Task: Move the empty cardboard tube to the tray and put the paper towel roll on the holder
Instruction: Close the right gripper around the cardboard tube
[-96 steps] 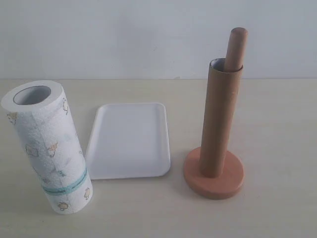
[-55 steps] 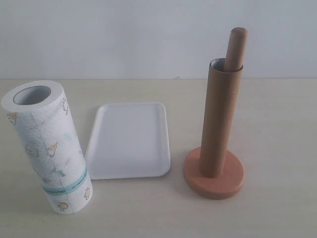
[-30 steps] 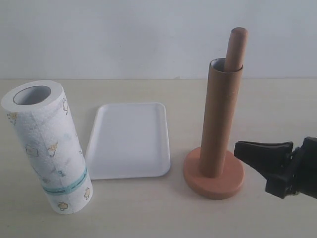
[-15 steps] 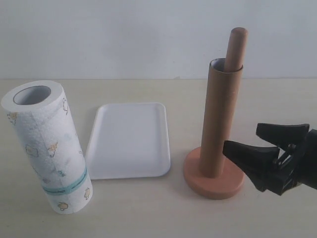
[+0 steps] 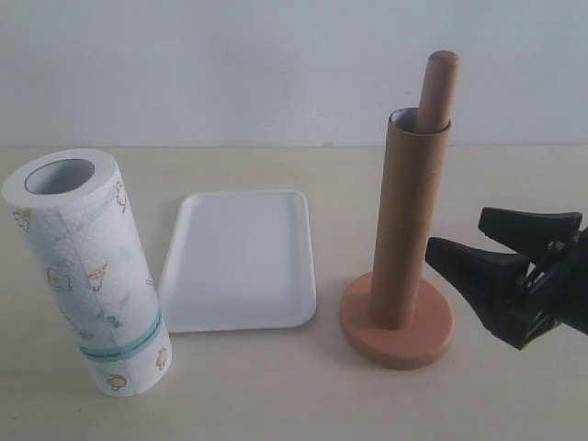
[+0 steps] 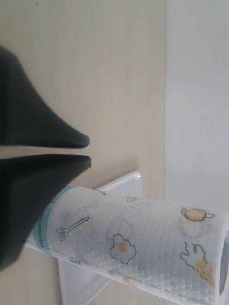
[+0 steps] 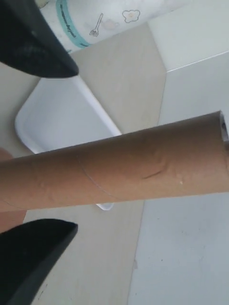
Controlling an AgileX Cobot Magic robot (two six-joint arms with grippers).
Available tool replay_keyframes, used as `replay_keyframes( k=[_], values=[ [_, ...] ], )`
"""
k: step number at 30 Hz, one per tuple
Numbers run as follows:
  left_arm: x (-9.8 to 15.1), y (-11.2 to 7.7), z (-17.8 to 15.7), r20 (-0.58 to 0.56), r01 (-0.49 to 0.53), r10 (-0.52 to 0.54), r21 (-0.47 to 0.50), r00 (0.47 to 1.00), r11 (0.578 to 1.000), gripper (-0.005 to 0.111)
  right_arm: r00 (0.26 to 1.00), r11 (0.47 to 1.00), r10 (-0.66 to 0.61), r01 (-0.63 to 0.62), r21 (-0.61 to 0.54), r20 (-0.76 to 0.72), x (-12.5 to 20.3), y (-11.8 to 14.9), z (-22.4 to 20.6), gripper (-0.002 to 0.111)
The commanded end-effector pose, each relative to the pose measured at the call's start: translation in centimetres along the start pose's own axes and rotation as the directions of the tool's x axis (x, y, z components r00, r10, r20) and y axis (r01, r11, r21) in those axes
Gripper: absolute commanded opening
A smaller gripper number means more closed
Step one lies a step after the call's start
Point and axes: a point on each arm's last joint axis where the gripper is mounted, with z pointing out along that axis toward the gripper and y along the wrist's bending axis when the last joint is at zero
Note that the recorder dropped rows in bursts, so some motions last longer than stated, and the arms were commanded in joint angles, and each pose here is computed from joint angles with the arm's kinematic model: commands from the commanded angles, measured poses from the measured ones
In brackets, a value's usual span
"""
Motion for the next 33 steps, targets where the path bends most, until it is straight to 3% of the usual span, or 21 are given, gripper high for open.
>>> replay_keyframes(
  k=[1, 10, 16, 22, 33],
  values=[
    [0.1, 0.0, 0.0, 0.003, -0.001, 0.001, -0.004, 1.0, 1.0, 0.004, 0.999, 0.999, -0.038, 0.039, -0.013, 0.026, -0.3, 0.1, 0.0, 0.089],
    [0.1, 0.0, 0.0, 0.003, -0.001, 0.001, -0.004, 1.0, 1.0, 0.004, 0.997, 0.996, -0.079, 0.079, -0.029, -0.001, -1.3, 0.4, 1.8, 0.091],
    [0.1, 0.0, 0.0, 0.003, -0.001, 0.001, -0.004, 1.0, 1.0, 0.004, 0.989, 0.993, -0.113, 0.116, 0.023, -0.092, -1.7, 0.8, 3.7, 0.091],
    [0.1, 0.0, 0.0, 0.003, -0.001, 0.001, -0.004, 1.0, 1.0, 0.004, 0.996, 0.994, -0.072, 0.076, 0.08, -0.053, -2.0, 0.4, 3.8, 0.091],
    [0.1, 0.0, 0.0, 0.003, -0.001, 0.001, -0.004, 1.0, 1.0, 0.004, 0.999, 0.999, 0.001, 0.001, 0.044, -0.045, 1.5, -0.9, 5.9, 0.09]
  ],
)
